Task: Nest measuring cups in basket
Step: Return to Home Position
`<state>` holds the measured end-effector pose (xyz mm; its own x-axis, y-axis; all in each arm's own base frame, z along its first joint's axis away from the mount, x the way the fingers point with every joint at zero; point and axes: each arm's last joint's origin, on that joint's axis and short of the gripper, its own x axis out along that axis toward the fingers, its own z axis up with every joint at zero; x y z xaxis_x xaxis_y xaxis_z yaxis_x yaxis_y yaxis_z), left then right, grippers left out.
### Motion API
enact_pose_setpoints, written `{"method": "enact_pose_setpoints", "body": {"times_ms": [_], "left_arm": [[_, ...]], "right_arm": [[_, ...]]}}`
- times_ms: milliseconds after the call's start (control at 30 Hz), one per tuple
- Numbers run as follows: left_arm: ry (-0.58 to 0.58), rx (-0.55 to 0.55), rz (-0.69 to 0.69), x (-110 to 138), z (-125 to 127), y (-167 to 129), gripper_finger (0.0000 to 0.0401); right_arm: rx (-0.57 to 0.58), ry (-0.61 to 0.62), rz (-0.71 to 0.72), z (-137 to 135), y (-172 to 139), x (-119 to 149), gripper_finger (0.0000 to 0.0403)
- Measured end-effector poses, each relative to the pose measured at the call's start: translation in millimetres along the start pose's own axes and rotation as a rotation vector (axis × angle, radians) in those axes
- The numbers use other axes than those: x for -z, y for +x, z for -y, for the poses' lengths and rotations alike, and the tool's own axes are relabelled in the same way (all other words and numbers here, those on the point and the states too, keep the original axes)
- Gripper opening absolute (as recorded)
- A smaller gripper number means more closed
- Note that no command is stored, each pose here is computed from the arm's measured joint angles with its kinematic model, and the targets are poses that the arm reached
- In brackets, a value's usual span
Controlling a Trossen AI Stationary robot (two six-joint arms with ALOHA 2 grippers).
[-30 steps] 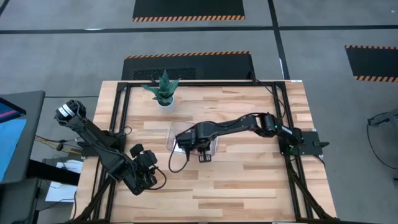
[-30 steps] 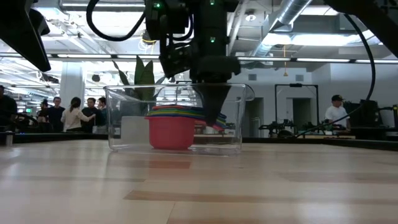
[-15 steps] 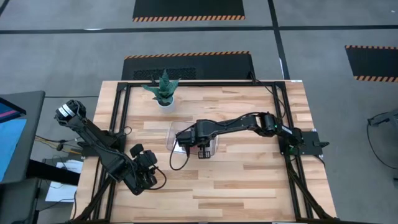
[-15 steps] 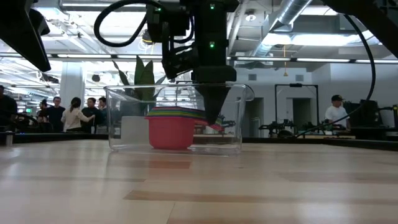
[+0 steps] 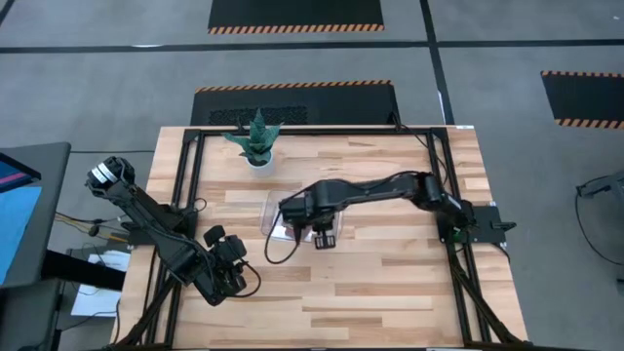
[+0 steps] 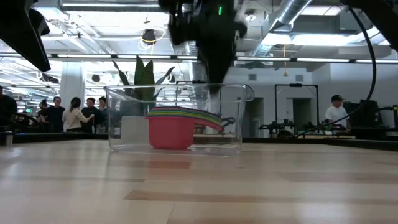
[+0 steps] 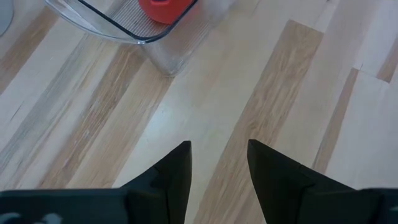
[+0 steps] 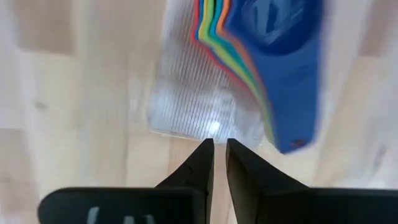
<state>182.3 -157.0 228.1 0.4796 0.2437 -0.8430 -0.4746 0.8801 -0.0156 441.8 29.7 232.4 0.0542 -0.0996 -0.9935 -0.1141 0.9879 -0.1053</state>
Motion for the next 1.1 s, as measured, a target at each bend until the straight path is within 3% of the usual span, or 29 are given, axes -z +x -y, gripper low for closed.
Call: {"method": "enact_pose_setpoints", "body": {"times_ms": [167,267,500,667,833,1100], "left_arm": [[-0.038,0.028,-0.075,2,1,0,0.0143],[-0.003,0.050,-0.134,4,1,0,0.0143],[0.031,0.081,-0.035,-4,6,2,0.0143],[0.181,0.079,0.057,-34,1,16,0.0143],[0.217,-0.008,-0.028,-73,-34,42,0.0143],[0.311,0.061,0.023,-104,-51,56,0.0143]], "right_arm": [[-0.002,0.055,0.090,1,-48,15,0.0066],[0.019,0.161,0.150,1,-73,25,0.0066],[-0.015,0.174,0.175,-8,-105,47,0.0066],[0.029,0.210,0.180,-22,-137,76,0.0066],[0.147,0.294,0.296,-34,-168,99,0.0066],[0.202,0.366,0.372,-44,-185,115,0.0066]]}}
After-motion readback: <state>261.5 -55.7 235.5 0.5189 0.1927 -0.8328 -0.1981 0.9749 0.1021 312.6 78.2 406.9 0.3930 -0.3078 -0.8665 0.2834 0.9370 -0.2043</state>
